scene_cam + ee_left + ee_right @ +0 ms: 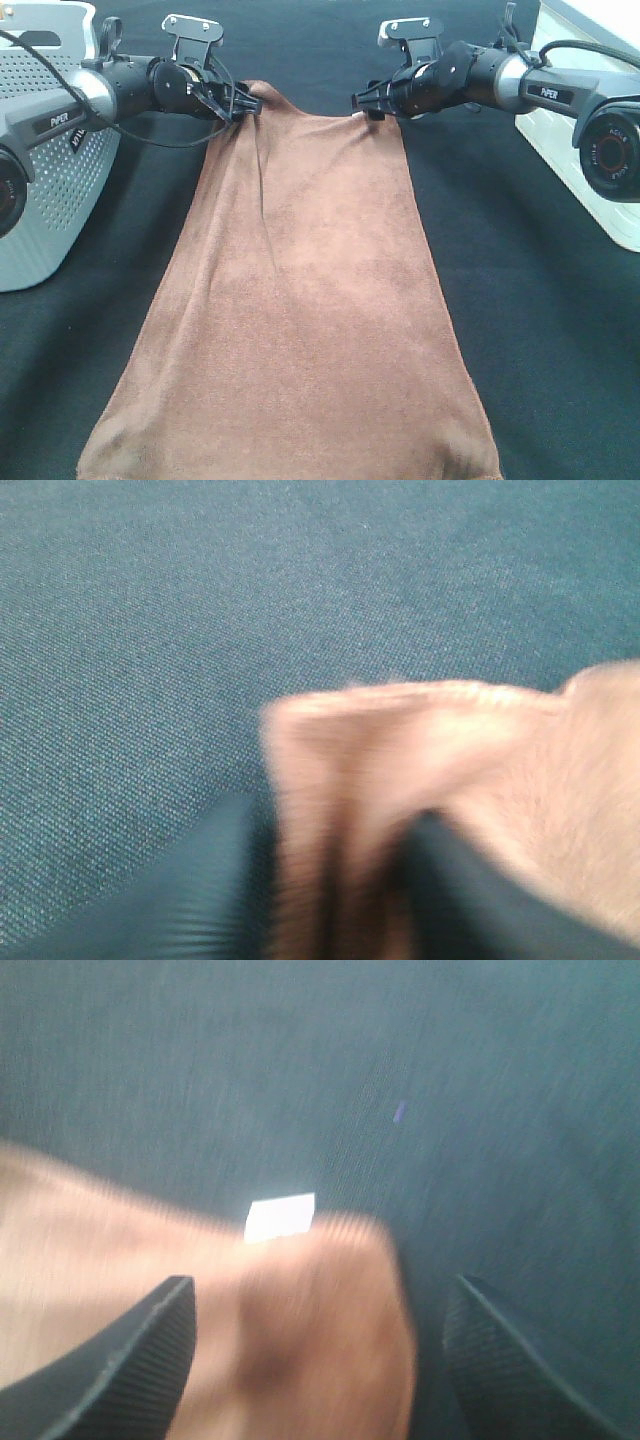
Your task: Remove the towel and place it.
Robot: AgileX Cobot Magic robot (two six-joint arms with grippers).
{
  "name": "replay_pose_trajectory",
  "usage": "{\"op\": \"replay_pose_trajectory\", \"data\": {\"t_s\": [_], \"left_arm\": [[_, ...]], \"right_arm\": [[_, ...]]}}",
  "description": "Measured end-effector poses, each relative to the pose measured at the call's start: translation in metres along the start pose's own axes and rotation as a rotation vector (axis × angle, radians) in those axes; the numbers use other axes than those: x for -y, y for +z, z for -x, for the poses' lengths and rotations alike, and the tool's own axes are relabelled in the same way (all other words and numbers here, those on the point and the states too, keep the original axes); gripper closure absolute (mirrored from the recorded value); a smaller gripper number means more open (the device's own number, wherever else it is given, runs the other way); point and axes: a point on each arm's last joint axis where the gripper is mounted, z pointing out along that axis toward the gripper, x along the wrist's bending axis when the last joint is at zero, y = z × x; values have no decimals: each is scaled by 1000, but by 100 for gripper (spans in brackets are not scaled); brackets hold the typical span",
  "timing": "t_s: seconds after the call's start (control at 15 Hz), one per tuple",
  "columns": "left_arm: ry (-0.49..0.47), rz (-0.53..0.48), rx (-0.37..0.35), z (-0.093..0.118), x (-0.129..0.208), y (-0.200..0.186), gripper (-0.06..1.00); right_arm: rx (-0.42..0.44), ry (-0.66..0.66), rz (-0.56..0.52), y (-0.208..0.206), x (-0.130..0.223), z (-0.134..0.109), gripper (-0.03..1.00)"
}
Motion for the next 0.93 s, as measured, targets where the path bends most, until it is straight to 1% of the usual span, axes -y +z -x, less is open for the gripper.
{"op": "replay_pose_trajectory", "data": {"t_s": [0.07,0.2,0.27,0.33,0.47,0.53,0.6,0.73,0.8,0.93], "left_arm": [[0,-7,1,0,1,0,25],[7,-78,8,1,7,0,25],[25,-113,5,-1,10,-1,25],[4,-142,-2,-5,13,-1,25],[-129,-173,-30,-20,15,-3,25],[-183,-171,-43,-27,13,-5,25],[-206,-158,-51,-32,10,-6,25],[-216,-95,-55,-35,2,-7,25],[-216,-80,-55,-35,-1,-8,25],[-231,-84,-51,-35,-1,-8,25]], "right_arm": [[-5,0,-19,0,2,0,28],[-9,-8,-38,0,3,-1,28],[-11,-9,-49,0,4,-1,28],[-17,-10,-71,0,6,-2,28],[-26,-10,-104,-1,9,-2,28],[-29,-10,-114,-1,10,-3,28],[-30,-10,-115,-1,10,-3,28],[-30,-10,-114,-1,10,-3,28],[-30,-10,-113,-2,9,-3,28],[-29,-11,-102,-5,3,-3,28]]}}
